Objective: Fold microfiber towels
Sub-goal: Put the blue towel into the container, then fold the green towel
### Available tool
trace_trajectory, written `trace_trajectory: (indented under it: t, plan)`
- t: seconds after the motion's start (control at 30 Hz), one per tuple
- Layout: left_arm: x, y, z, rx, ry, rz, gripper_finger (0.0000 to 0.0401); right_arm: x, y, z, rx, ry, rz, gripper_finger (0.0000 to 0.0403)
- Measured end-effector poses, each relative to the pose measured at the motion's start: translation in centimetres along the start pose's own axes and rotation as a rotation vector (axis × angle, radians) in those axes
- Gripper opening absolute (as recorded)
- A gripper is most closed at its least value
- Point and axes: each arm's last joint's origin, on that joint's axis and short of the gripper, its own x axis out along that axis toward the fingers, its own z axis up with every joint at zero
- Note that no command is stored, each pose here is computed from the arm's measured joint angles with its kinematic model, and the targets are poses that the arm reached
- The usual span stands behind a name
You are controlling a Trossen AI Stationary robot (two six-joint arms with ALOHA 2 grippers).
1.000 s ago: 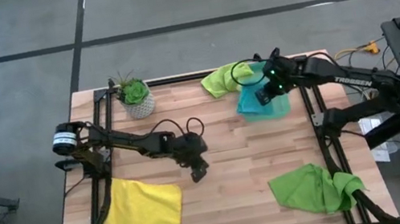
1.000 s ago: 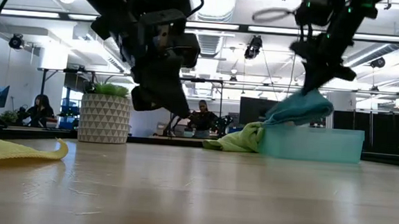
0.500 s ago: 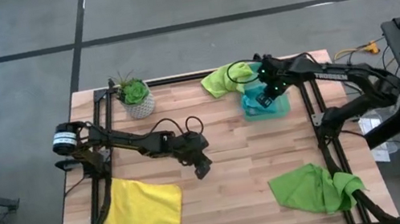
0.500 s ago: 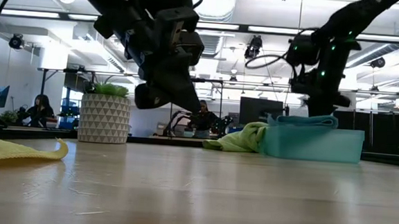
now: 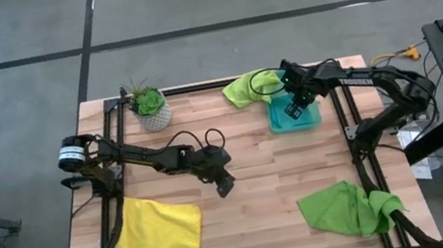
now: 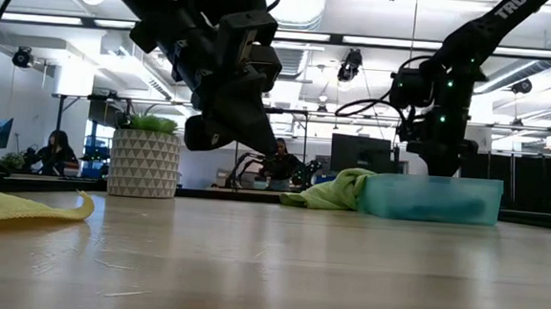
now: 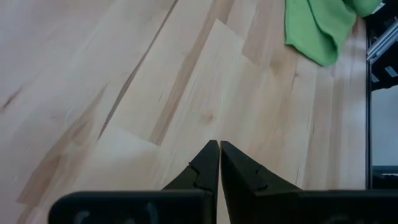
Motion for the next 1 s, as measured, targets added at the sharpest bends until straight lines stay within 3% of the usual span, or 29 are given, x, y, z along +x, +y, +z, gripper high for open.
trace_trajectory:
  t: [0.3,0.7,0.77,0.9,1.0]
  plan:
    - [0.0,0.0,0.3,-0.001,-0.021,-0.008,0.0,-0.7,-0.2,0.0,0.04,-0.012,-0.007,0.0072]
    - [-0.1,0.0,0.4,0.0,-0.022,-0.007,0.0,-6.8,-2.2,2.2,0.101,-0.147,-0.047,0.0139]
    - [-0.1,0.0,0.4,0.0,-0.021,-0.008,0.0,-7.5,-2.2,2.2,0.108,-0.159,-0.01,0.0143]
    - [-0.1,0.0,0.4,0.0,-0.02,-0.01,0.0,-7.2,-1.6,2.0,0.151,-0.151,0.212,0.0137]
    - [-0.1,0.0,0.4,0.0,-0.019,-0.012,0.0,-5.4,-1.2,1.5,0.186,-0.067,0.227,0.0116]
